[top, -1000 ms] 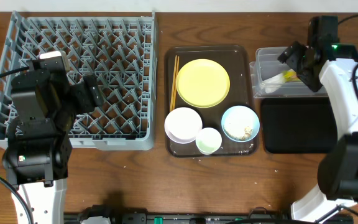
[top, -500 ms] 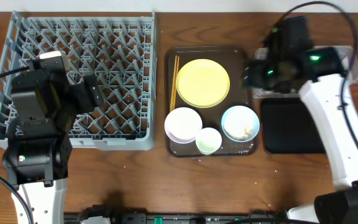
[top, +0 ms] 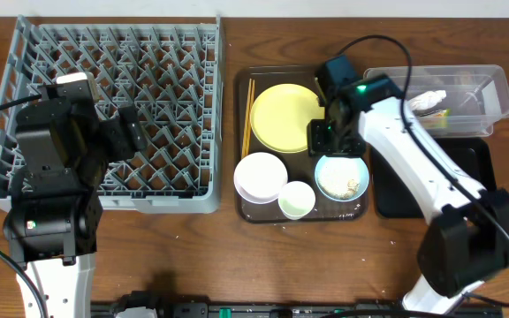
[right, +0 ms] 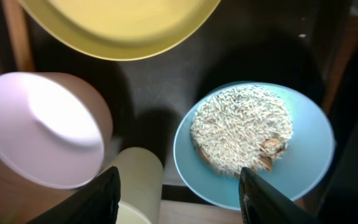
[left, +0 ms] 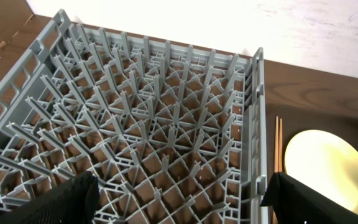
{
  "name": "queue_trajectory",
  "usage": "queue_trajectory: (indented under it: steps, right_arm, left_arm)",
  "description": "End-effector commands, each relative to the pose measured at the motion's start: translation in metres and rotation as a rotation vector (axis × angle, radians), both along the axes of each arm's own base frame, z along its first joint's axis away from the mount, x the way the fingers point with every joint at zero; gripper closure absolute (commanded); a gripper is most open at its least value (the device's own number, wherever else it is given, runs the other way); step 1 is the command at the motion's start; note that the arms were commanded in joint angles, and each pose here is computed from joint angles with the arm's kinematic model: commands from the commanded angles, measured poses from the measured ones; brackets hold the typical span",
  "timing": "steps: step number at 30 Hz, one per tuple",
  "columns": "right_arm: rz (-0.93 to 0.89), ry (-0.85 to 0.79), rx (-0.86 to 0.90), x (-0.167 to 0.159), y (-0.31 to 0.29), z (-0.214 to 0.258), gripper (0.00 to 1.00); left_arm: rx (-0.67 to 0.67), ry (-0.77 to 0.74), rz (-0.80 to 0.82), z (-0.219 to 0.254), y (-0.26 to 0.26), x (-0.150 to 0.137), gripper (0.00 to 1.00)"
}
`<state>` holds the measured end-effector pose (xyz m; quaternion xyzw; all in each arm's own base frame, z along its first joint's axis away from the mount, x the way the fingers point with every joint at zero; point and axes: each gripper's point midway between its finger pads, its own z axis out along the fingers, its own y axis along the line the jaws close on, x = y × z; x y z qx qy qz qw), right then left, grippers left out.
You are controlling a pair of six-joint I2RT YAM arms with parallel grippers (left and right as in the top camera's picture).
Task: Sort waste into correct bins and load items into the dishwasher
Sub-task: 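Lower the right gripper and grasp the rim of the blue bowl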
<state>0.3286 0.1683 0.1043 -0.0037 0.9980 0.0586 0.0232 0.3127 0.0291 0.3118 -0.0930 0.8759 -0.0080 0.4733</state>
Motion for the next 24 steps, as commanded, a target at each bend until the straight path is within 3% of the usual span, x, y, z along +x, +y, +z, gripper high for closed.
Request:
queue_trajectory:
  steps: [1, 9, 17, 24]
  right_arm:
    - [-0.021, 0.026, -0.086, -0.003, -0.001, -0.02, 0.42]
    - [-0.007, 0.109, -0.157, -0.01, 0.001, -0.058, 0.63]
    - [-0.004, 0.15, -0.195, -0.015, -0.001, -0.075, 0.77]
    - [0.028, 0.128, -0.204, -0.018, 0.007, -0.079, 0.78]
  left_arm:
    - [0.011, -0.022, -0.007, 0.01, -0.001, 0.001, 0.11]
    - [0.011, -0.022, -0.007, 0.01, -0.001, 0.001, 0.1]
    - [0.011, -0.022, -0.007, 0.01, -0.001, 0.001, 0.1]
    - [0.011, -0.022, -0.007, 0.01, -0.001, 0.001, 0.11]
